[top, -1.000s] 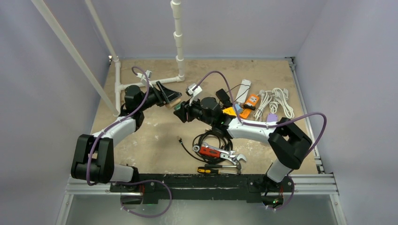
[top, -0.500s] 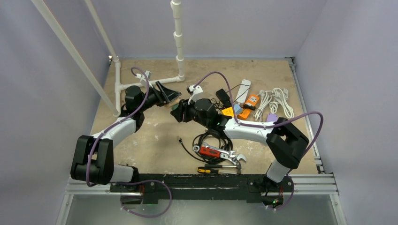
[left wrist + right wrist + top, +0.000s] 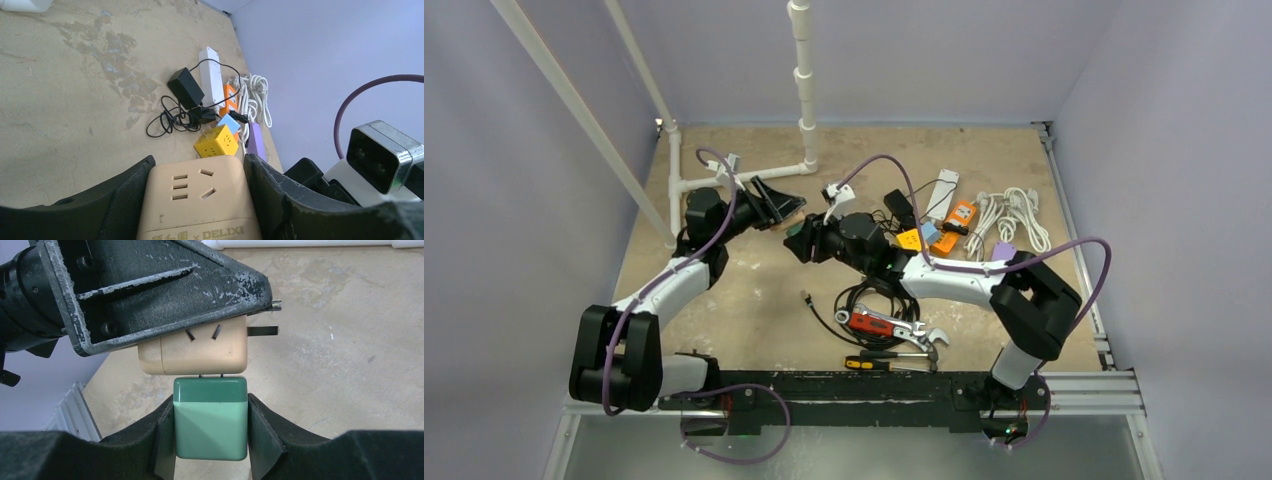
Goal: Pull the plug off the socket
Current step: Remove the plug from the socket.
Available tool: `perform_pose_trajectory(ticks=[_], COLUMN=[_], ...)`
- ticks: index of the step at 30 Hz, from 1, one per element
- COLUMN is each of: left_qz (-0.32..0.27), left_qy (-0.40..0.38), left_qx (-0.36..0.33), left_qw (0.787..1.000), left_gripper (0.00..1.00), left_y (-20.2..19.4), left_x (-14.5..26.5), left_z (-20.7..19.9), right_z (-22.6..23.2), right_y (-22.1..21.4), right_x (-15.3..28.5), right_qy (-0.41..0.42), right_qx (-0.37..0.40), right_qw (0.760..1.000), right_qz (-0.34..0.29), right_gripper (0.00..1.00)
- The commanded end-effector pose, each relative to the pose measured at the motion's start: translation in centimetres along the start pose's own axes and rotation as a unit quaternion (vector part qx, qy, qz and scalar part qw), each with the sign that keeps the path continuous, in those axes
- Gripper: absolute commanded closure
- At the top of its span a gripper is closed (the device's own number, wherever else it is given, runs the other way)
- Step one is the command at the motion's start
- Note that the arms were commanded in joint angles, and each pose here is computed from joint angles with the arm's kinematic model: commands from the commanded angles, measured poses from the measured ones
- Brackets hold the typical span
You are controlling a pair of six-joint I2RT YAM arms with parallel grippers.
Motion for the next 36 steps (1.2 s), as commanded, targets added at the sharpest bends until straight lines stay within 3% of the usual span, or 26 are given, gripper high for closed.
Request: perform_pose_trajectory(ticks=[1, 11, 17, 19, 21, 25, 29, 36], left_qz=[-0.032, -0.014, -0.007, 0.003, 0.009, 0.011, 0.014, 0.034], left_qy=[-0.038, -0.033, -0.052, -0.065, -0.073, -0.08, -0.085, -0.096], left_qx=[-0.042, -0.041, -0.043, -0.043, -0.044, -0.046, -0.043, -0.028], left_qw=[0.998, 0.999, 0.998, 0.997, 0.996, 0.996, 0.995, 0.994], left_gripper=[1.0, 1.0, 1.0, 0.81, 0.49, 0.12, 0.04, 0.01], left_y=[2.6, 2.5, 2.5, 2.6, 2.6, 2.7, 2.5, 1.7], left_x=[0.5, 0.1, 0.1, -0.1, -0.1, 0.0, 0.0, -0.5], left_z=[-1.6, -0.9, -1.5, -1.9, -2.2, -2.6, -2.7, -2.6], right_z=[-2.0, 1.0, -0.7, -1.5, -2.1, -2.3, -2.2, -1.8], right_y=[1.6, 2.9, 3.3, 3.5, 3.9, 4.6, 5.3, 5.8], right_x=[0.8, 3.5, 3.2, 3.3, 3.3, 3.5, 3.6, 3.9], right_qy=[-0.021, 0.094, 0.02, -0.009, -0.035, -0.055, -0.061, -0.051], right_qx=[0.01, 0.17, 0.131, 0.11, 0.095, 0.08, 0.077, 0.074], right_qw=[0.999, 0.98, 0.989, 0.991, 0.991, 0.99, 0.989, 0.989], right_qz=[-0.039, -0.05, -0.061, -0.07, -0.082, -0.1, -0.11, -0.121], right_gripper=[1.0, 1.0, 1.0, 1.0, 1.0, 1.0, 1.0, 1.0])
Point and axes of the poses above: each gripper's point midway between its finger pads, its own x axis back along the fingers, its own z axis along the line the jaws close on, y = z × x, the point moved 4 cm from there along x, back along the fingers, and after that the axes turned 2 degrees about -x, right-handed, at the moved point
